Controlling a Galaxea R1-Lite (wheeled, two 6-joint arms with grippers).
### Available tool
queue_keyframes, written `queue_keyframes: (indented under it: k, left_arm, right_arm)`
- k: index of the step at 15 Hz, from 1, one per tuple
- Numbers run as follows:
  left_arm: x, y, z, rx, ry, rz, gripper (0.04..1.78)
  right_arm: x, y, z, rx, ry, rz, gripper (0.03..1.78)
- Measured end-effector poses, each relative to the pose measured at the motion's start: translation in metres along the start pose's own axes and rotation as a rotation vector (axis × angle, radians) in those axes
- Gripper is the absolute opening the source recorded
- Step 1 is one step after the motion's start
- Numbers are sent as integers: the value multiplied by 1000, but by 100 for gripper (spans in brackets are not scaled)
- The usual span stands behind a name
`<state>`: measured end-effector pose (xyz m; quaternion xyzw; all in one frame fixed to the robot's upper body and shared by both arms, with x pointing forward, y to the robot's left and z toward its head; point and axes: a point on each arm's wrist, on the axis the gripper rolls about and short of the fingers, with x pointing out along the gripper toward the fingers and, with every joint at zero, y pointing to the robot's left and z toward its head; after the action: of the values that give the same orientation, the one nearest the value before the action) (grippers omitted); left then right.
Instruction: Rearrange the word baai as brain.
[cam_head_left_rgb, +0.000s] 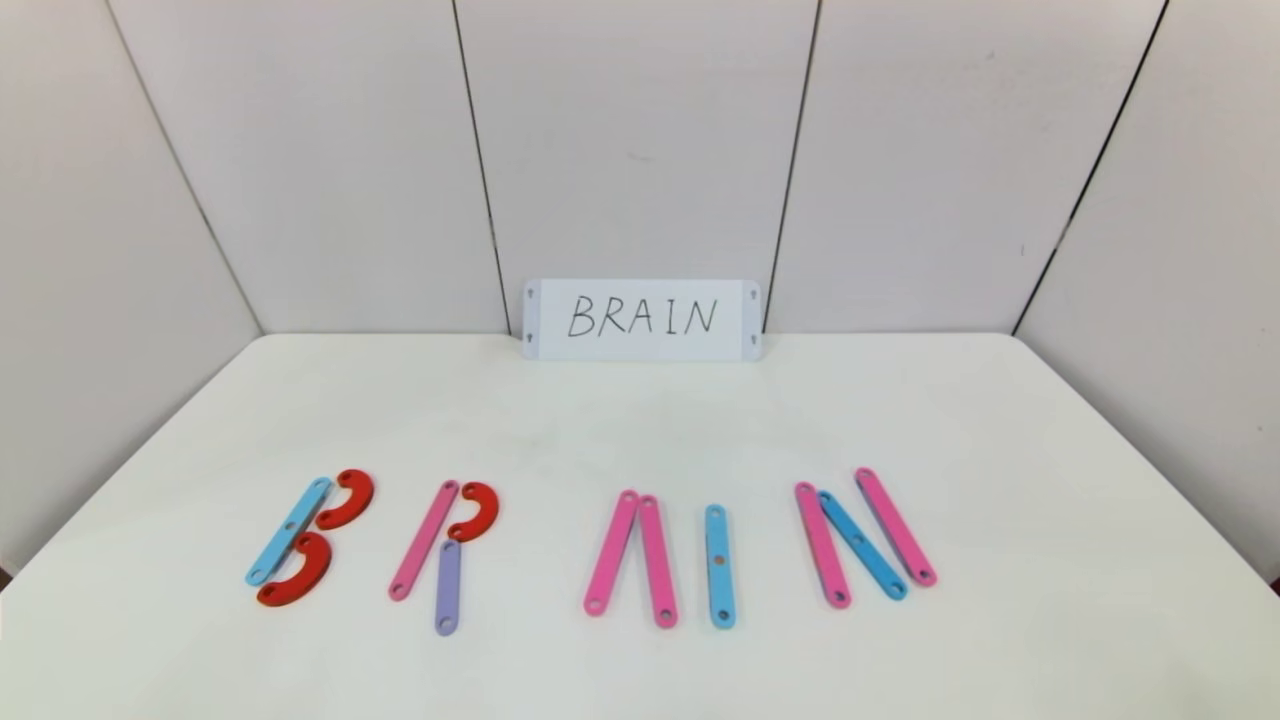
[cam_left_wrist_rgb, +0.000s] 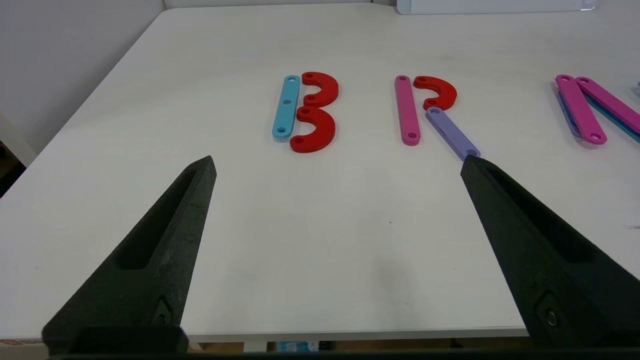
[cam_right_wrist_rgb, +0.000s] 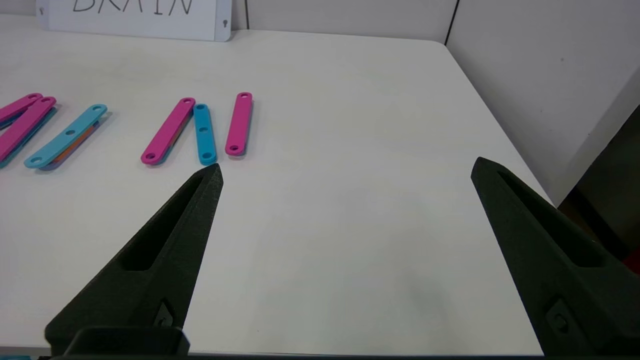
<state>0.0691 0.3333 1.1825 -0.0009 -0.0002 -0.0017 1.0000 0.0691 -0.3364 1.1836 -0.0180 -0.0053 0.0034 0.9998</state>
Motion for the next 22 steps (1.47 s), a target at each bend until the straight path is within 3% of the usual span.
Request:
queue_keyframes:
  k: [22]
  left_arm:
    - [0, 0, 0, 1, 0, 0, 172]
  right_arm:
    - [0, 0, 0, 0, 0, 0, 174]
